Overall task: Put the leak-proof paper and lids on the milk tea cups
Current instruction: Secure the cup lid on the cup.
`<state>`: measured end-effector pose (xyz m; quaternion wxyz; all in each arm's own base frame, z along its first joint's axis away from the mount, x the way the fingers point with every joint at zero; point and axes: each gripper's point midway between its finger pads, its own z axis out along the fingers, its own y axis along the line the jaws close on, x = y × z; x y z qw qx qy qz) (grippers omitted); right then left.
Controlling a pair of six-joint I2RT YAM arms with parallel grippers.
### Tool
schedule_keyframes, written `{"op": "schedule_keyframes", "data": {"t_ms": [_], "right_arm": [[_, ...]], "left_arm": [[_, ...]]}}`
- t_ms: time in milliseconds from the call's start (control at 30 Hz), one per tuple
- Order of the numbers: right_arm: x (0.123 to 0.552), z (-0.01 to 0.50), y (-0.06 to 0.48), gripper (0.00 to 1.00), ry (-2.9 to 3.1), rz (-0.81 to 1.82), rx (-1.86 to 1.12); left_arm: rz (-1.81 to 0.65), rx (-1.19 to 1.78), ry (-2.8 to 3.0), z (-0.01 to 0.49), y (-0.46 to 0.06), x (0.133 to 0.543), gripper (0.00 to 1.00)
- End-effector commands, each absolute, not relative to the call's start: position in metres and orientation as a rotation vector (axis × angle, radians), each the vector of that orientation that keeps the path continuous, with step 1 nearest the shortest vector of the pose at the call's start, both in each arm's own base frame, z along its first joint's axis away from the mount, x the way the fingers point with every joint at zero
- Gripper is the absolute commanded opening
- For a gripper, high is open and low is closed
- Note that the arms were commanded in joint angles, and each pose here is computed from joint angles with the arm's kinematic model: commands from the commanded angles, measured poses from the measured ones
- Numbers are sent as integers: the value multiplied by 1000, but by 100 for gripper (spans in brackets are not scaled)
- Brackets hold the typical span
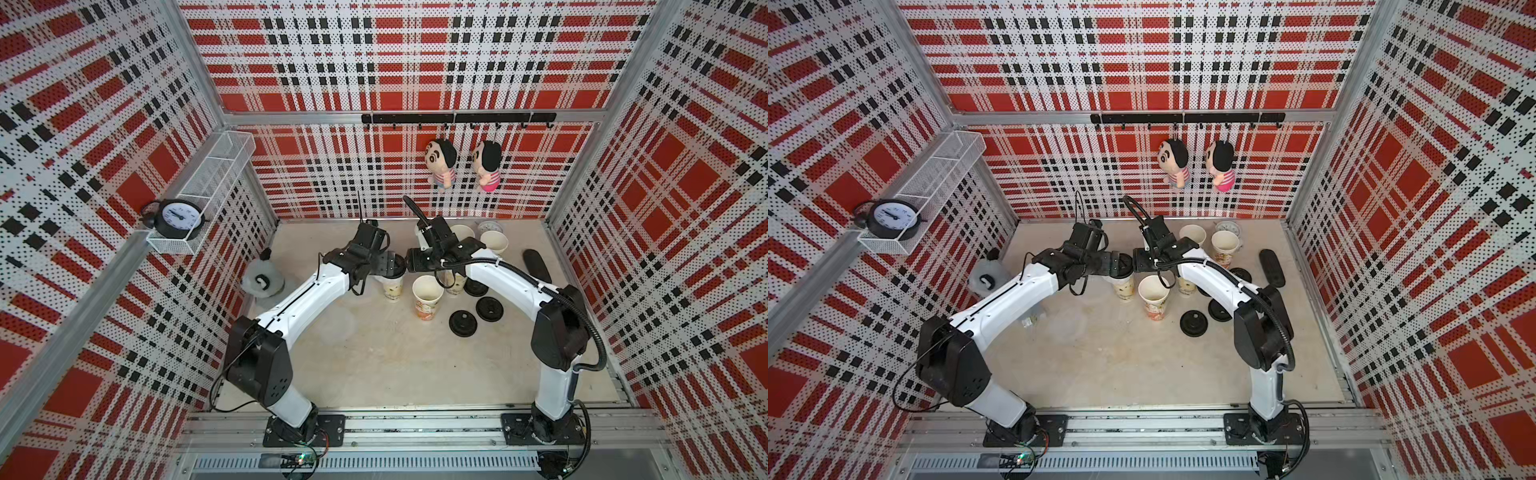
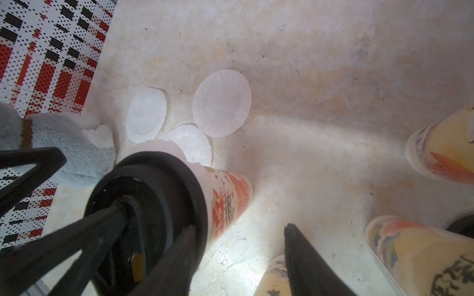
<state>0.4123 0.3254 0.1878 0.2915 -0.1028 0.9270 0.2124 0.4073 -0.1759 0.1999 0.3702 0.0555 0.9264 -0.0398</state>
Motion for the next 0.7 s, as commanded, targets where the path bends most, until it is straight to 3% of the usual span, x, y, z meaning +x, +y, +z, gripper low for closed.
{"op": "schedule_keyframes", "data": {"t_ms": [0, 300, 667], "right_arm": [[395, 169, 315, 60, 2586, 468, -326], [409, 212, 325, 63, 2496, 496, -366], [414, 201, 349, 70, 2507, 600, -401]], "left_arm": [[-30, 185, 2516, 163, -161, 385, 91], [-83, 171, 2511, 161, -161, 390, 91], [-125, 174, 2508, 159, -166, 391, 91]]}}
